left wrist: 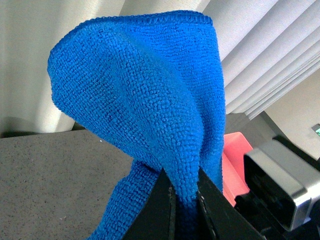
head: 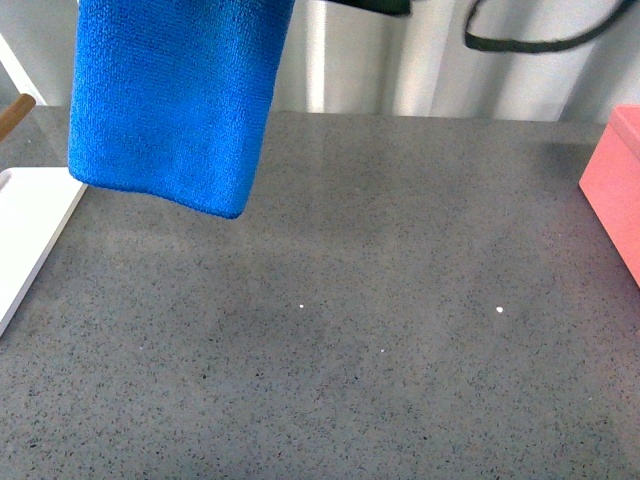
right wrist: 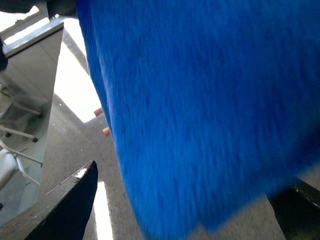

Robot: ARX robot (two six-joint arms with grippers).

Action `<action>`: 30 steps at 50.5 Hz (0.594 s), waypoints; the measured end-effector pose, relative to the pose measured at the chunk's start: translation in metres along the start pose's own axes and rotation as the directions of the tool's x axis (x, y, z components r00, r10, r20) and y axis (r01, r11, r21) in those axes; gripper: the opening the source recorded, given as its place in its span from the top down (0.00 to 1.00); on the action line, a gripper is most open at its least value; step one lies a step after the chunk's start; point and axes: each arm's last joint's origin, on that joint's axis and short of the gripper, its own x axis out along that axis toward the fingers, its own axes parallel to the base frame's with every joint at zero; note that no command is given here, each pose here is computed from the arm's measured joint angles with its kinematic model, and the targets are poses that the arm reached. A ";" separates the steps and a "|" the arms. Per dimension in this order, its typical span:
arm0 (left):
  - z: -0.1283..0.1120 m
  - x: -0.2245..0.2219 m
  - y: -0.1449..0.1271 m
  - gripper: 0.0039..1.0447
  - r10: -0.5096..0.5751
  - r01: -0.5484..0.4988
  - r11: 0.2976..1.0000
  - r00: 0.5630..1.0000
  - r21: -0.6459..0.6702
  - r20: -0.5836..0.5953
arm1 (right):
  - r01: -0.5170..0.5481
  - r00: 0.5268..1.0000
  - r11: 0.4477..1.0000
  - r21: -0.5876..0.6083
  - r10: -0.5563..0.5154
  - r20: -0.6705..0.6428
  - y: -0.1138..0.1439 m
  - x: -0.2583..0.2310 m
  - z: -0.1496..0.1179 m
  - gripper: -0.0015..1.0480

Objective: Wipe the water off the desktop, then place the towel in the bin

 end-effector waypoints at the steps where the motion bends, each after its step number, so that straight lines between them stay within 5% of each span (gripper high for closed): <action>1: 0.000 0.000 0.000 0.97 0.000 0.000 1.000 1.000 0.000 0.000 | -0.003 1.000 1.000 -0.005 0.003 0.004 0.000 0.002 0.002 0.07; 8: 0.000 0.000 0.000 0.97 0.000 0.000 1.000 1.000 0.000 0.000 | -0.006 0.999 1.000 -0.015 0.006 0.050 -0.001 0.031 0.027 0.07; 24: 0.000 0.000 0.001 0.96 0.007 -0.007 1.000 1.000 -0.001 0.003 | -0.009 0.996 1.000 0.015 0.008 0.086 0.010 0.048 0.028 0.42; 30: 0.000 0.000 0.001 0.77 0.006 -0.006 1.000 1.000 0.000 0.003 | 0.000 0.998 0.999 0.036 -0.003 0.070 0.012 0.047 0.018 0.59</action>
